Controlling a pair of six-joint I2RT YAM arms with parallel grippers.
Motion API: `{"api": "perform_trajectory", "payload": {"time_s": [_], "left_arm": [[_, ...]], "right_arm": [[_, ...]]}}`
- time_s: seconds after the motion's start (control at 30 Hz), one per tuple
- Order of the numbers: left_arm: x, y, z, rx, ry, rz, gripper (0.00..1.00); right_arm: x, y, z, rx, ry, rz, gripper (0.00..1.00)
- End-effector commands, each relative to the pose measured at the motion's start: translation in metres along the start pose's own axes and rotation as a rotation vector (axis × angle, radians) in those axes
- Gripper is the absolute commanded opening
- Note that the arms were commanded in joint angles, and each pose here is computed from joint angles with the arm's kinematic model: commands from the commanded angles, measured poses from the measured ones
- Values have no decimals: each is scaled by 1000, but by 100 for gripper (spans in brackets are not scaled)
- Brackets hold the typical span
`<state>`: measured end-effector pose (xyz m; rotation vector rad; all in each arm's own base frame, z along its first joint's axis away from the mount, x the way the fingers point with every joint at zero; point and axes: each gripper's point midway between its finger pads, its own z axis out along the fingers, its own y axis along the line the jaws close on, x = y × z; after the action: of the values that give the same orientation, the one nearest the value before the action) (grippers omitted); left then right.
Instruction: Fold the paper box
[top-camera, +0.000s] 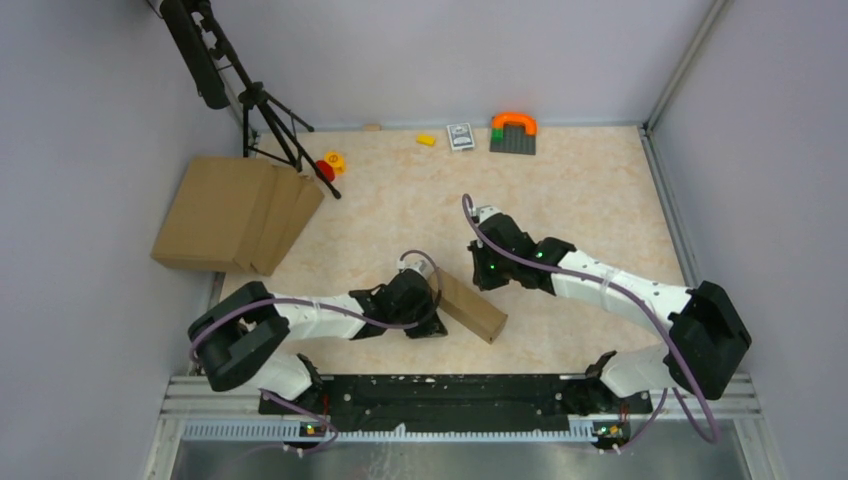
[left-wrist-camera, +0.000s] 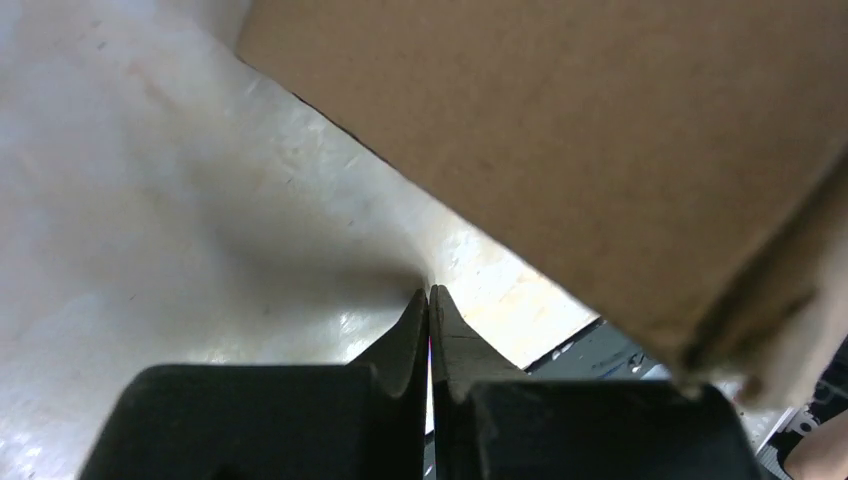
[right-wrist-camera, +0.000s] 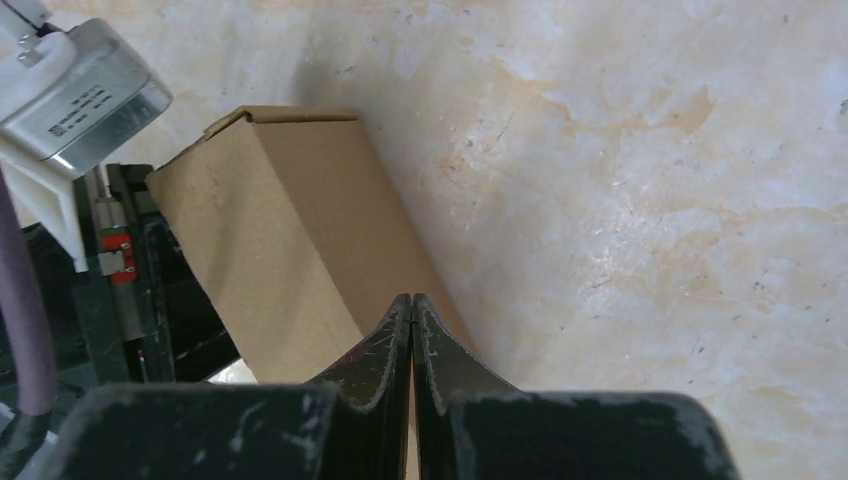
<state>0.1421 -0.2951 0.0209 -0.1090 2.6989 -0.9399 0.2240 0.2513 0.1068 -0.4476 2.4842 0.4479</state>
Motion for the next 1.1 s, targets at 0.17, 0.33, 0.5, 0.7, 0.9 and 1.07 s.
{"api": "perform_trajectory", "payload": {"time_s": [0.17,0.33,0.5,0.7,0.9,1.07], "left_arm": [[-30,-23,24,50,-109,10,0],[-45,-45,34,145,-158,42,0],[-46,-45,24,149,-114,65,0],[-60,40,-31,-185,-161,58,0],[-68,75,-85,-240,-163,52,0],[-91,53,-98,-186,-225,92,0]], "right_arm": [[-2,35,-8,-197,8,1,0],[5,41,-15,-245,19,23,0],[5,42,-17,-249,16,39,0],[3,58,-10,-309,21,50,0],[2,84,6,-320,46,8,0],[10,90,-11,-325,23,17,0]]}}
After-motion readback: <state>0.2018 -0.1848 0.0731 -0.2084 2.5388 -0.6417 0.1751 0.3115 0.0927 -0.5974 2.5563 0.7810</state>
